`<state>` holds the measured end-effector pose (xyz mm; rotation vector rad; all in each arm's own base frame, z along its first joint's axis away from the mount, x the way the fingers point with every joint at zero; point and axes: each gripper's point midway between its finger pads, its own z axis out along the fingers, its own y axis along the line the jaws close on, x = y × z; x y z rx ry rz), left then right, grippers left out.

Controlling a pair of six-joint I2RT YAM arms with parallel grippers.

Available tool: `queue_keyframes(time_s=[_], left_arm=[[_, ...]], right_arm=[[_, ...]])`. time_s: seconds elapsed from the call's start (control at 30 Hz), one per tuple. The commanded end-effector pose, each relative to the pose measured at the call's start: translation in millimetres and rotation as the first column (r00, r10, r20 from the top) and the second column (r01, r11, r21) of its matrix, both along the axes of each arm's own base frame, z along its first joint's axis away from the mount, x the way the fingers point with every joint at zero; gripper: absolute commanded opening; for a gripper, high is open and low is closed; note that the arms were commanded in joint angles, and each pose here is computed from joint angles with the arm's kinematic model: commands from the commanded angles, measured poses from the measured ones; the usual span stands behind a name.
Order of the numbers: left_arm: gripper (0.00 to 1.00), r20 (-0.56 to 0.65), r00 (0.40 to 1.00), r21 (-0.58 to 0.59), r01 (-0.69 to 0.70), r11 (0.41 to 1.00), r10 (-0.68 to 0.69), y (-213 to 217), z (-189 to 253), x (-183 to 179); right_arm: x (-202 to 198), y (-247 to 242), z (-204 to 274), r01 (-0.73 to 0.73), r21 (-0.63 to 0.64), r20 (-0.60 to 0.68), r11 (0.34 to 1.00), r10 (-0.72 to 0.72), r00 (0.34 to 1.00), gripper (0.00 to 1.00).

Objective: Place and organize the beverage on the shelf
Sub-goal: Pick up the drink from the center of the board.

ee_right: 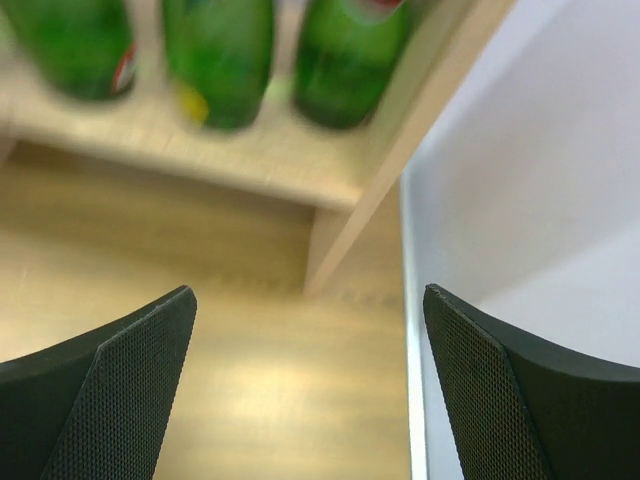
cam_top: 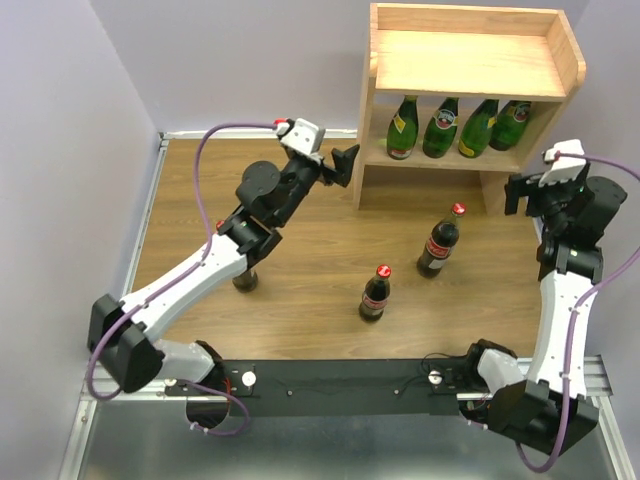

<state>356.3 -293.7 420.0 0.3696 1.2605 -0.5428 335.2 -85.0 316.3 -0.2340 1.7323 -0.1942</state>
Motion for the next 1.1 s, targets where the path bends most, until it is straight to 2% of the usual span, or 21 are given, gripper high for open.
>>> queue_keyframes(time_s=[0.0, 0.17, 0.23, 0.27, 0.33, 0.5, 0.67, 0.8, 1.07], left_arm=[[0.94, -0.027, 0.992, 0.064, 0.128, 0.99, -0.127, -2, -7, -34], [0.94, 0.004, 0.927, 0.107, 0.373, 0.921, -0.376, -25, -3, -77], [0.94, 0.019, 0.911, 0.13, 0.406, 0.905, -0.411, -26, -4, -85], [0.94, 0.016, 0.901, 0.146, 0.428, 0.892, -0.434, -29, -9, -89], [0.94, 0.039, 0.891, 0.181, 0.439, 0.88, -0.452, -29, -11, -93], [0.96, 0.044, 0.878, 0.202, 0.459, 0.865, -0.476, -33, -17, -95], [0.97, 0.049, 0.871, 0.187, 0.473, 0.861, -0.489, -36, -16, -96], [0.96, 0.053, 0.87, 0.179, 0.475, 0.862, -0.49, -34, -17, -99], [0.97, 0.076, 0.875, 0.16, 0.464, 0.872, -0.479, -28, -13, -103]], right_arm=[[-41, 35, -94, -0.148, 0.094, -0.324, 0.985, 0.17, 0.931, 1.0], [-59, 65, -121, -0.312, 0.139, -0.358, 0.94, 0.342, 0.869, 1.0], [-64, 73, -113, -0.389, 0.111, -0.343, 0.914, 0.403, 0.848, 1.0], [-74, 84, -114, -0.431, 0.146, -0.351, 0.89, 0.454, 0.819, 0.99], [-79, 91, -109, -0.489, 0.125, -0.348, 0.863, 0.5, 0.793, 0.98], [-91, 108, -110, -0.561, 0.188, -0.338, 0.806, 0.59, 0.734, 0.97], [-83, 123, -91, -0.625, 0.255, -0.25, 0.738, 0.675, 0.695, 0.91], [-75, 127, -76, -0.644, 0.282, -0.2, 0.711, 0.7, 0.686, 0.86], [-68, 138, -64, -0.672, 0.351, -0.117, 0.652, 0.743, 0.659, 0.83]])
